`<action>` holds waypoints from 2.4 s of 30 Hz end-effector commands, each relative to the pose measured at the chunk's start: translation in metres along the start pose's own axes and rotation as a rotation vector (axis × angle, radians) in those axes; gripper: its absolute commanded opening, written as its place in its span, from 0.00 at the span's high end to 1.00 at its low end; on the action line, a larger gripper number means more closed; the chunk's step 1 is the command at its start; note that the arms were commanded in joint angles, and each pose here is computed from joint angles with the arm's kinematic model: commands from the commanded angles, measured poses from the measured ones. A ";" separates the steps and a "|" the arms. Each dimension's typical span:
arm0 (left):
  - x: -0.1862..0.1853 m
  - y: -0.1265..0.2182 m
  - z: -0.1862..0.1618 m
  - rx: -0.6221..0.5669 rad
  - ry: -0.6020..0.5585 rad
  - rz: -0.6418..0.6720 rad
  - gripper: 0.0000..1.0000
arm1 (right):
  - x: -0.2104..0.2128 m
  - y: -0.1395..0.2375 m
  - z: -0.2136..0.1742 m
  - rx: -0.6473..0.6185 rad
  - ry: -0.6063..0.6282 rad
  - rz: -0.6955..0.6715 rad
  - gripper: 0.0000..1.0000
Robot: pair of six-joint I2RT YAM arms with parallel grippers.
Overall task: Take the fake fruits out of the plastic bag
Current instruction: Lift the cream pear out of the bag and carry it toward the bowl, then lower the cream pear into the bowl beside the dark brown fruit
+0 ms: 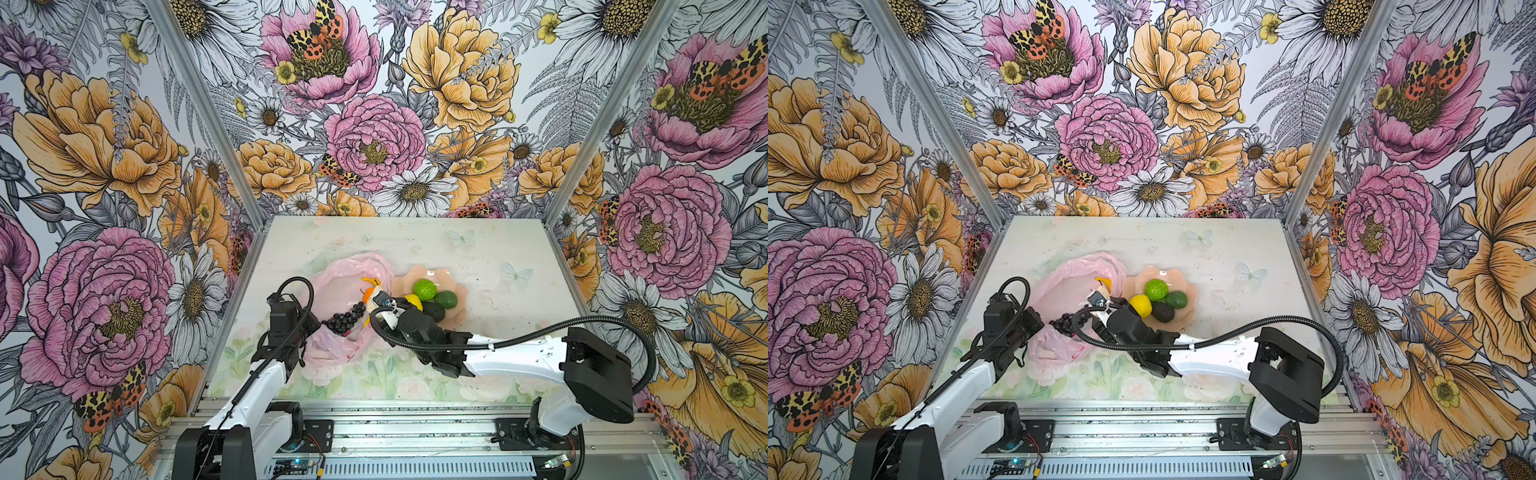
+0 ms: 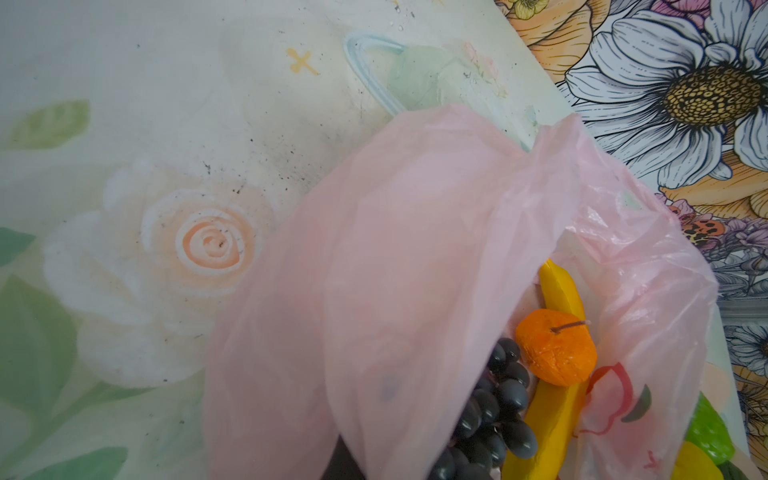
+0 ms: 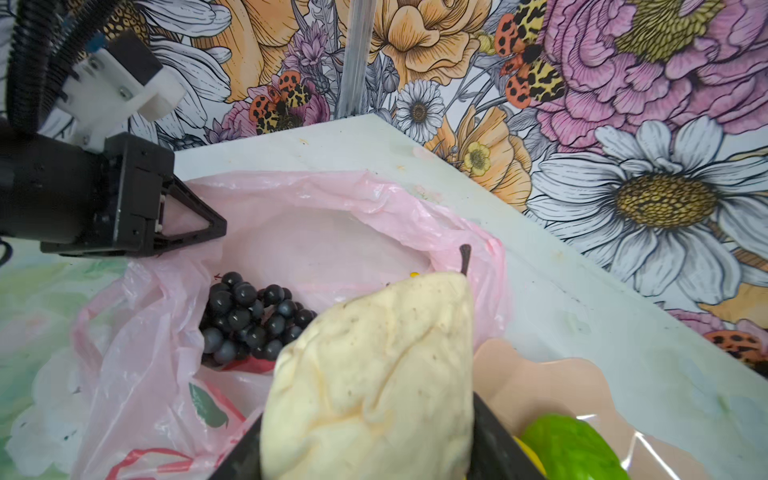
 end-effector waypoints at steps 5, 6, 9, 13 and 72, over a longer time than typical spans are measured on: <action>-0.005 0.001 0.007 -0.035 -0.030 -0.025 1.00 | -0.008 0.018 -0.002 -0.069 0.162 -0.254 0.43; -0.005 0.001 0.007 -0.034 -0.029 -0.027 1.00 | -0.009 0.019 -0.004 -0.066 0.161 -0.257 0.43; -0.005 0.001 0.006 -0.034 -0.031 -0.026 1.00 | -0.015 0.027 -0.010 -0.057 0.148 -0.282 0.43; -0.004 0.002 0.006 -0.035 -0.032 -0.025 1.00 | -0.027 0.036 -0.021 -0.021 0.156 -0.331 0.43; -0.003 0.004 0.007 -0.046 -0.030 -0.019 1.00 | -0.087 0.026 -0.059 0.293 0.019 -0.351 0.01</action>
Point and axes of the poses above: each gripper's point midway between its finger pads, its own y axis back along the fingers, its own x axis along the line the jaws close on, z = x × y, the point moved 8 cm from there along y, back along the fingers, and after that the axes turned 11 degrees about -y, right-handed, at the moved point
